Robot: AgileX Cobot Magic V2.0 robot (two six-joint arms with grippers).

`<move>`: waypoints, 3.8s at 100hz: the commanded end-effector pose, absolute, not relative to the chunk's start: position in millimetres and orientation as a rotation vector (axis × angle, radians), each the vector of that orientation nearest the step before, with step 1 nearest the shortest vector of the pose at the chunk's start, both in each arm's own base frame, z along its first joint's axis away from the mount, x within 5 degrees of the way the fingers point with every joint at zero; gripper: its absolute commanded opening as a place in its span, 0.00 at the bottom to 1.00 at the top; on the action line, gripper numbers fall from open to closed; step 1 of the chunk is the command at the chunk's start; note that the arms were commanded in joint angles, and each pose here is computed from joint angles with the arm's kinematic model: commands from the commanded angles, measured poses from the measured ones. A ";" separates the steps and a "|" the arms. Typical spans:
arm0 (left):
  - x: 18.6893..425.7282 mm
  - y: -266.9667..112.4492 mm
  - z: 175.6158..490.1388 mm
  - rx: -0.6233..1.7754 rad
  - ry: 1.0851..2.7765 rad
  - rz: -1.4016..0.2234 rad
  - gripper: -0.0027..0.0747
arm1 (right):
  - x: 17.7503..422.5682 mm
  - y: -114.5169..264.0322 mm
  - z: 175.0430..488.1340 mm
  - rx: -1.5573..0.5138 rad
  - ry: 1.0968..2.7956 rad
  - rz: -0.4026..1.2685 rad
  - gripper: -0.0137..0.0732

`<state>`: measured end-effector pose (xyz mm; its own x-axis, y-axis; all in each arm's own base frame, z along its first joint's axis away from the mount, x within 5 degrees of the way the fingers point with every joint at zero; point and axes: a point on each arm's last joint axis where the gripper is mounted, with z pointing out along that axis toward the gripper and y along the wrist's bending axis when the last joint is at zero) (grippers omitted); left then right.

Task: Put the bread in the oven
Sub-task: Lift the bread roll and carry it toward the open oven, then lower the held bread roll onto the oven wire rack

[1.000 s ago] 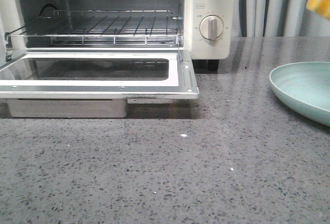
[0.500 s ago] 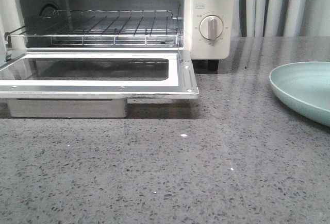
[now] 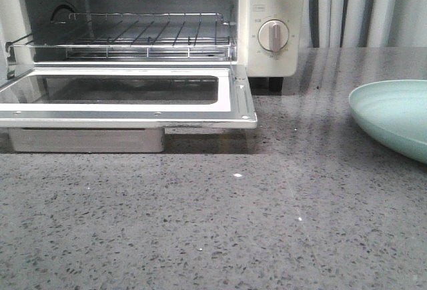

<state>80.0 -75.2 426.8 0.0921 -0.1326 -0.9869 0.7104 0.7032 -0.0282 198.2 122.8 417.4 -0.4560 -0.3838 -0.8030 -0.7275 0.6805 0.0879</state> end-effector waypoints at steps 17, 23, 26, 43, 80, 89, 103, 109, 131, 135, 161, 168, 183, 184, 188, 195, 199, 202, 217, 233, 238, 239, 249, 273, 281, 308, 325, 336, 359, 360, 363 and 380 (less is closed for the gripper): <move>79.0 -73.3 439.2 0.497 1.302 -0.686 0.01 | 217.2 152.0 441.4 -0.982 1.975 0.462 0.07; 78.8 -73.6 438.8 0.503 1.305 -0.688 0.01 | 223.7 156.6 438.8 -1.012 1.990 0.432 0.07; 78.8 -73.6 438.8 0.503 1.305 -0.688 0.01 | 226.2 158.9 438.0 -1.024 1.992 0.417 0.07; 78.8 -73.6 438.8 0.503 1.305 -0.688 0.01 | 240.4 169.7 427.5 -1.052 2.012 0.320 0.07; 78.7 -73.7 438.8 0.504 1.306 -0.688 0.01 | 255.5 203.5 404.8 -1.158 1.965 0.182 0.07; 78.7 -73.7 438.8 0.504 1.306 -0.688 0.01 | 257.5 208.4 401.4 -1.166 1.955 0.138 0.07; 78.7 -73.7 438.8 0.504 1.306 -0.688 0.01 | 264.2 214.6 403.4 -1.167 1.949 0.125 0.07; 78.7 -73.7 438.8 0.504 1.306 -0.688 0.01 | 267.8 218.3 407.8 -1.164 1.939 0.124 0.07; 78.7 -73.7 438.8 0.504 1.306 -0.688 0.01 | 283.3 231.9 415.0 -1.170 1.947 0.121 0.07; 78.7 -73.7 438.8 0.504 1.306 -0.688 0.01 | 286.9 234.9 414.2 -1.173 1.953 0.120 0.07; 78.7 -73.7 438.8 0.504 1.306 -0.688 0.01 | 305.1 250.2 405.1 -1.184 1.962 0.109 0.07; 78.7 -73.7 438.8 0.504 1.306 -0.688 0.01 | 309.5 253.3 402.5 -1.186 1.961 0.102 0.07; 78.7 -73.7 438.8 0.504 1.306 -0.688 0.01 | 317.9 258.7 398.4 -1.182 1.957 0.084 0.07; 78.7 -73.7 438.8 0.504 1.306 -0.688 0.01 | 318.8 259.1 398.3 -1.181 1.954 0.080 0.07; 78.7 -73.7 438.8 0.504 1.306 -0.688 0.01 | 320.8 260.1 397.9 -1.178 1.949 0.073 0.07; 78.7 -73.7 438.8 0.504 1.306 -0.688 0.01 | 324.3 260.5 399.0 -1.163 1.946 0.050 0.07; 78.7 -73.7 438.8 0.504 1.306 -0.688 0.01 | 326.4 260.6 398.9 -1.158 1.946 0.033 0.07; 78.7 -73.7 438.8 0.504 1.306 -0.688 0.01 | 327.1 260.5 399.4 -1.156 1.943 0.025 0.07; 78.7 -73.7 438.8 0.504 1.306 -0.688 0.01 | 330.1 261.8 398.1 -1.157 1.935 0.010 0.07; 78.7 -73.7 438.8 0.504 1.306 -0.688 0.01 | 331.3 262.0 399.0 -1.153 1.919 0.000 0.07; 78.6 -73.8 438.7 0.505 1.307 -0.689 0.01 | 331.4 262.0 399.1 -1.153 1.918 0.000 0.07; 78.7 -73.7 438.7 0.504 1.306 -0.688 0.01 | 331.4 262.0 399.1 -1.153 1.918 0.000 0.07; 78.6 -73.8 438.6 0.506 1.307 -0.689 0.01 | 331.7 262.4 399.7 -1.145 1.913 0.005 0.07; 78.5 -74.0 438.5 0.508 1.308 -0.690 0.01 | 331.6 262.3 399.6 -1.144 1.915 0.005 0.26; 78.5 -74.0 438.5 0.508 1.308 -0.690 0.01 | 331.6 262.3 399.6 -1.132 1.922 0.012 0.38; 78.5 -74.0 438.5 0.508 1.308 -0.690 0.01 | 331.6 262.3 399.6 -1.120 1.929 0.019 0.42; 78.5 -74.0 438.5 0.508 1.308 -0.690 0.01 | 331.5 262.6 399.5 -1.119 1.930 0.024 0.42; 78.5 -74.0 438.5 0.508 1.308 -0.690 0.01 | 331.5 262.7 399.6 -1.118 1.929 0.025 0.42; 78.5 -74.0 438.5 0.508 1.308 -0.690 0.01 | 331.0 263.3 400.1 -1.103 1.938 0.046 0.56; 78.5 -74.0 438.5 0.508 1.308 -0.690 0.01 | 331.0 263.3 400.6 -1.102 1.937 0.046 0.57; 78.5 -74.0 438.5 0.508 1.308 -0.690 0.01 | 330.8 263.1 401.9 -1.100 1.935 0.046 0.58; 78.5 -74.0 438.5 0.508 1.308 -0.690 0.01 | 330.4 263.7 404.4 -1.094 1.919 0.051 0.58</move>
